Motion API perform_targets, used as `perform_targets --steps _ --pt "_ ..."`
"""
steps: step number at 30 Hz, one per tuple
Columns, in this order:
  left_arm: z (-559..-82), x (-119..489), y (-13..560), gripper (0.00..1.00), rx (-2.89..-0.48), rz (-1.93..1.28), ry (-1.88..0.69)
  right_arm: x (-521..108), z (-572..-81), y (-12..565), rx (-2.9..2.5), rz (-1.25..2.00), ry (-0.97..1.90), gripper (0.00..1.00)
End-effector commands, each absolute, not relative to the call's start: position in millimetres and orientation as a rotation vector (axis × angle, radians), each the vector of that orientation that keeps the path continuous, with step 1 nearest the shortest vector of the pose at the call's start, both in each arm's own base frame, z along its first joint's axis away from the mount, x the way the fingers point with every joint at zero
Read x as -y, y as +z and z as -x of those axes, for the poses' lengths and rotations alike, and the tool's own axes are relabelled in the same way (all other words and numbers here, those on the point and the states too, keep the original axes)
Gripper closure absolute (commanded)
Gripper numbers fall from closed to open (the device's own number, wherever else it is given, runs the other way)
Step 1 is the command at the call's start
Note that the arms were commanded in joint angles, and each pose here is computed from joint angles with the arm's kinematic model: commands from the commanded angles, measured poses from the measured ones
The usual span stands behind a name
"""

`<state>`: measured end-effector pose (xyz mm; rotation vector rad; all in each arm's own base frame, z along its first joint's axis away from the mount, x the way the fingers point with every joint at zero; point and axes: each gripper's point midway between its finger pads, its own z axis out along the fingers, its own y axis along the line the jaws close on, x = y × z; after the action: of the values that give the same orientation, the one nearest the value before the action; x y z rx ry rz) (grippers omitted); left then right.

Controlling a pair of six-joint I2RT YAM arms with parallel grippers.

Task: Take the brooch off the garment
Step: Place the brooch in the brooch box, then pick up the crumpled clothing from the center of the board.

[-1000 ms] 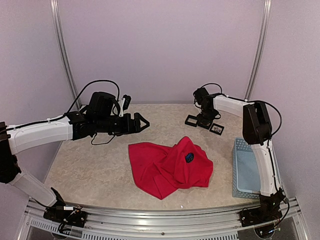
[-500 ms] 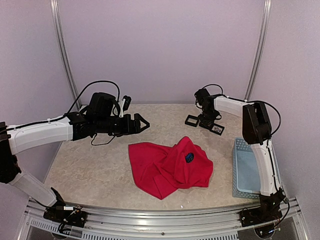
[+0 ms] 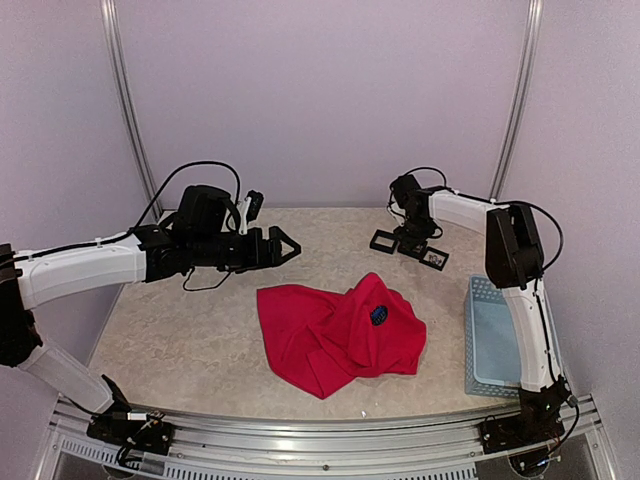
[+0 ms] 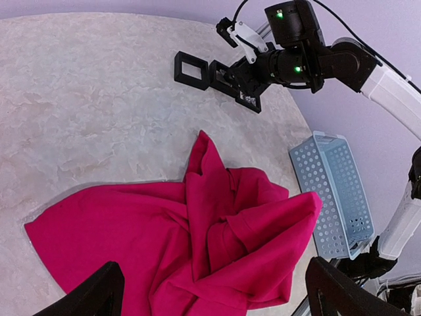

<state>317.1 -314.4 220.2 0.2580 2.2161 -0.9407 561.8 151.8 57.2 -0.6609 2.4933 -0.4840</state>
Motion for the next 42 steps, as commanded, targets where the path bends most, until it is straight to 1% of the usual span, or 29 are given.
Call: perform_targets --steps 1,3,6,11,12,13,15,18,23,28,33,34,35,36,37,42 --pt "-317 321 223 0.06 -2.195 -0.273 -0.982 -158 -559 110 -2.434 0.636 -0.370 0.53" --pt "-316 329 226 0.06 -2.185 -0.301 -0.998 -161 -554 125 -2.416 0.637 -0.326 0.47" --pt "-311 347 233 0.06 -2.167 -0.371 -1.026 -164 -540 147 -2.405 0.641 -0.262 0.43" --pt "-297 390 234 0.05 -2.167 -0.502 -1.121 -173 -497 186 -2.369 0.654 -0.060 0.43" --pt "-294 399 230 0.05 -2.176 -0.529 -1.137 -177 -484 195 -2.352 0.663 -0.001 0.43" --pt "-290 408 230 0.02 -2.174 -0.557 -1.159 -179 -470 201 -2.338 0.673 0.054 0.43" --pt "-281 426 226 0.01 -2.178 -0.610 -1.198 -187 -441 212 -2.303 0.705 0.180 0.43" --pt "-271 451 217 0.01 -2.192 -0.693 -1.254 -192 -394 216 -2.283 0.742 0.339 0.43" --pt "-264 473 186 0.01 -2.306 -0.745 -1.246 -196 -332 226 -2.237 0.743 0.563 0.43" --pt "-266 485 166 0.01 -2.380 -0.732 -1.224 -194 -294 228 -2.210 0.679 0.687 0.43" --pt "-266 495 146 0.02 -2.464 -0.740 -1.214 -190 -275 223 -2.204 0.634 0.742 0.45" --pt "-264 497 140 0.04 -2.480 -0.746 -1.215 -190 -272 223 -2.202 0.627 0.746 0.46" --pt "-263 498 135 0.09 -2.493 -0.750 -1.219 -189 -270 226 -2.192 0.622 0.754 0.47" --pt "-258 501 129 0.36 -2.508 -0.762 -1.247 -190 -265 230 -2.171 0.612 0.777 0.49" --pt "-257 501 127 0.45 -2.512 -0.762 -1.260 -191 -262 232 -2.157 0.621 0.790 0.50" --pt "-251 504 121 0.79 -2.525 -0.773 -1.314 -190 -259 244 -2.111 0.620 0.781 0.51"
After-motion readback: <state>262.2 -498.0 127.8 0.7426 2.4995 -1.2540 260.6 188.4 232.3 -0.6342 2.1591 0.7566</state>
